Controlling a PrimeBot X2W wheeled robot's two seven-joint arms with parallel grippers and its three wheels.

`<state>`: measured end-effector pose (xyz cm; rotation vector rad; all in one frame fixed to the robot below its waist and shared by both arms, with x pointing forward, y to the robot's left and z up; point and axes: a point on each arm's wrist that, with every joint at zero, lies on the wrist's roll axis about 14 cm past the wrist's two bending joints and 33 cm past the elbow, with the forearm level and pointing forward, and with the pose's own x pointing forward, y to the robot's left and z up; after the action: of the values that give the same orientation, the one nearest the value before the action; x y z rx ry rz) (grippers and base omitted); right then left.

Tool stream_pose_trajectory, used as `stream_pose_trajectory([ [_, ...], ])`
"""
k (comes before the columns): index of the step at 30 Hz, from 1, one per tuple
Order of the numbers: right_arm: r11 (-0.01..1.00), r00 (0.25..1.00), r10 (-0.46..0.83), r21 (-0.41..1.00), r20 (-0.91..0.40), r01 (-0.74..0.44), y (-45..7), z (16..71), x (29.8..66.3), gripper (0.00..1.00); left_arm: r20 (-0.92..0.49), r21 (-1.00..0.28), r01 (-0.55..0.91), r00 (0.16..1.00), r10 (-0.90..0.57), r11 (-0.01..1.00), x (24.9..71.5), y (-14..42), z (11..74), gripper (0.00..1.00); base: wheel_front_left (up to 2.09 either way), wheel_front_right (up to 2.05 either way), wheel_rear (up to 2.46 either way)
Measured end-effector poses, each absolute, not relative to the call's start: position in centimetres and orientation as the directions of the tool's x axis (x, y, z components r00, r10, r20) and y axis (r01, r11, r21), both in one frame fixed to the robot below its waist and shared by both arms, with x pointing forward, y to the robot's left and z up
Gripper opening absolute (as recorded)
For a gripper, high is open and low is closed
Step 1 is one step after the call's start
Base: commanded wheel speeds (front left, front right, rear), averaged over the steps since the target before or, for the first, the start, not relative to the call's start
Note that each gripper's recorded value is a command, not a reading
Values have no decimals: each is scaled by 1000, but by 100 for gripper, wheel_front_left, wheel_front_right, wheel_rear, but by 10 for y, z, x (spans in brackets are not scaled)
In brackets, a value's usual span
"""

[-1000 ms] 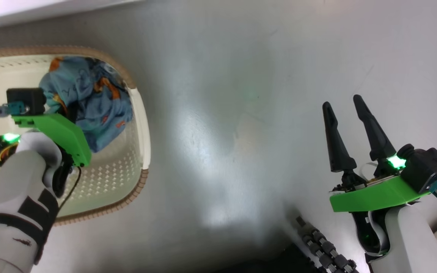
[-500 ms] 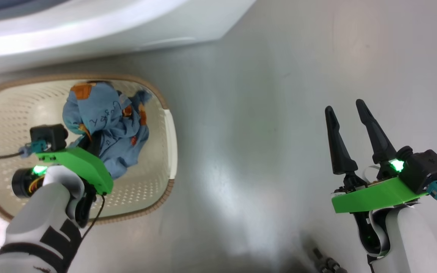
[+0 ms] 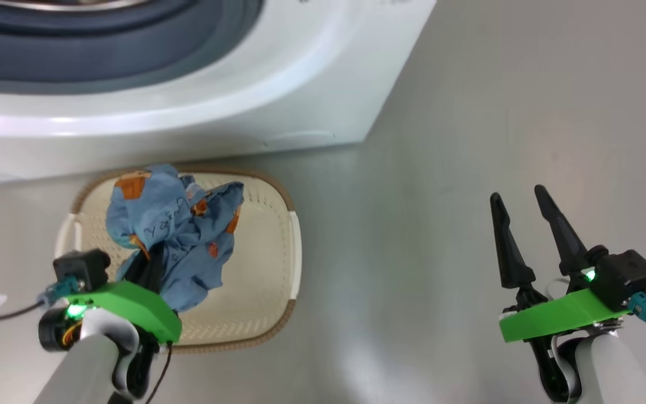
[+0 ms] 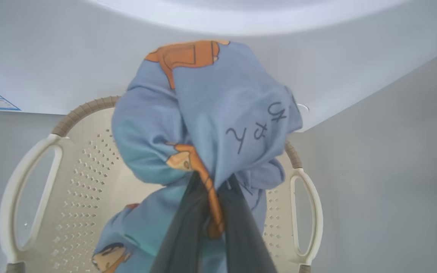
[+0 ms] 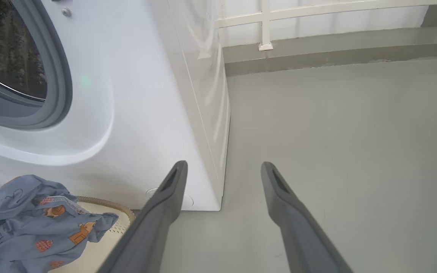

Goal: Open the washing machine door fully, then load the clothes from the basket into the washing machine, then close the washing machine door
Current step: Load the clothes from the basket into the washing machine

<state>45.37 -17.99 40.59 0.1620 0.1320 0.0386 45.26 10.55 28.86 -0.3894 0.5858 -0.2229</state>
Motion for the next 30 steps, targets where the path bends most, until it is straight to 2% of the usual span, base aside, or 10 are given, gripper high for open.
stream_pose_trajectory([
  [9, 982, 995, 80, 175, -62, -68, -168, 439, 438, 100, -341, -377, 104, 908, -242, 920, 444, 125, 355, 0, 0, 0, 0],
  [22, 978, 994, 110, 176, 12, -110, -157, 474, 417, 100, -129, -315, 104, 980, -151, 943, 429, 151, 433, 0, 0, 0, 0],
  [30, 976, 990, 129, 167, 58, -137, -150, 492, 411, 100, 11, -264, 101, 995, -102, 959, 419, 163, 481, 0, 0, 0, 0],
])
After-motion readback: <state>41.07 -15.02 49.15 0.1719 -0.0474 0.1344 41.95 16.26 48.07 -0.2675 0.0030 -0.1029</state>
